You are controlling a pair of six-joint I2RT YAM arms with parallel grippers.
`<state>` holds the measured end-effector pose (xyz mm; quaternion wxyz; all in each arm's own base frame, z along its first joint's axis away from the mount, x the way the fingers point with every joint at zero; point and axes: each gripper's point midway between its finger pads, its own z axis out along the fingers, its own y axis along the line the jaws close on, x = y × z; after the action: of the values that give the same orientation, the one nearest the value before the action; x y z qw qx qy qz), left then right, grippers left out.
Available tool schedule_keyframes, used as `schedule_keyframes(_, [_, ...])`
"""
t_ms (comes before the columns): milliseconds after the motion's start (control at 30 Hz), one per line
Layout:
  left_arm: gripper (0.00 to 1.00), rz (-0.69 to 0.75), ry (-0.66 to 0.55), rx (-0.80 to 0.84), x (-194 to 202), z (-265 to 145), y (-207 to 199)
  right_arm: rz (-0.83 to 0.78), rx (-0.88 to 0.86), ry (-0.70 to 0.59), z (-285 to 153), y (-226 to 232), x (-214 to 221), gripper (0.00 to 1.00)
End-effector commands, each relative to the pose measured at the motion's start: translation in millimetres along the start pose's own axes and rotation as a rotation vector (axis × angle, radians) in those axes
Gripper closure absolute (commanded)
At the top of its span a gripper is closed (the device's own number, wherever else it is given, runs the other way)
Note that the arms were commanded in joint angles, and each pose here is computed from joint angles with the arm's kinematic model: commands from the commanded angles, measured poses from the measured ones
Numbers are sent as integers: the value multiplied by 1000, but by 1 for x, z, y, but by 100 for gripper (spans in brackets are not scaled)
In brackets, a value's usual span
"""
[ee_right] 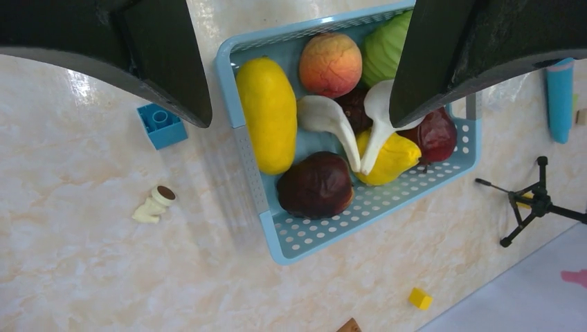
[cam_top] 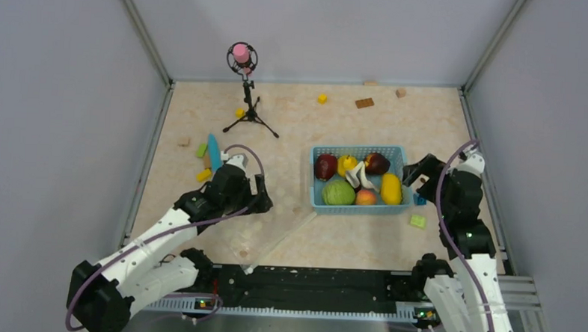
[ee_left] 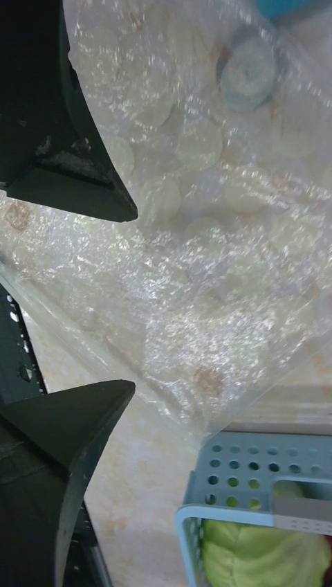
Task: Place the food in the zip-top bag and seal the zipper
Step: Pick up the zipper food storage bag at the center of the board.
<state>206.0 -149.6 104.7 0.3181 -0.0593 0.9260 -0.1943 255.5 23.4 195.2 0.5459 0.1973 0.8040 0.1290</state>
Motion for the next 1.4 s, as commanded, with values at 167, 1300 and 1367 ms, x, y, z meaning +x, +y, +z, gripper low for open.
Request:
schedule_keyframes(167, [14, 285, 170, 97, 57, 7, -45, -11, -144, -98, -12, 20, -12, 1])
schedule_keyframes(1300, [100, 299, -152, -190, -6, -36, -63, 25, -438, -35, -27, 69, 3, 1])
schedule_keyframes(1367, [100, 258, -239, -174, -25, -49, -64, 35, -572, 13, -32, 90, 11, 1])
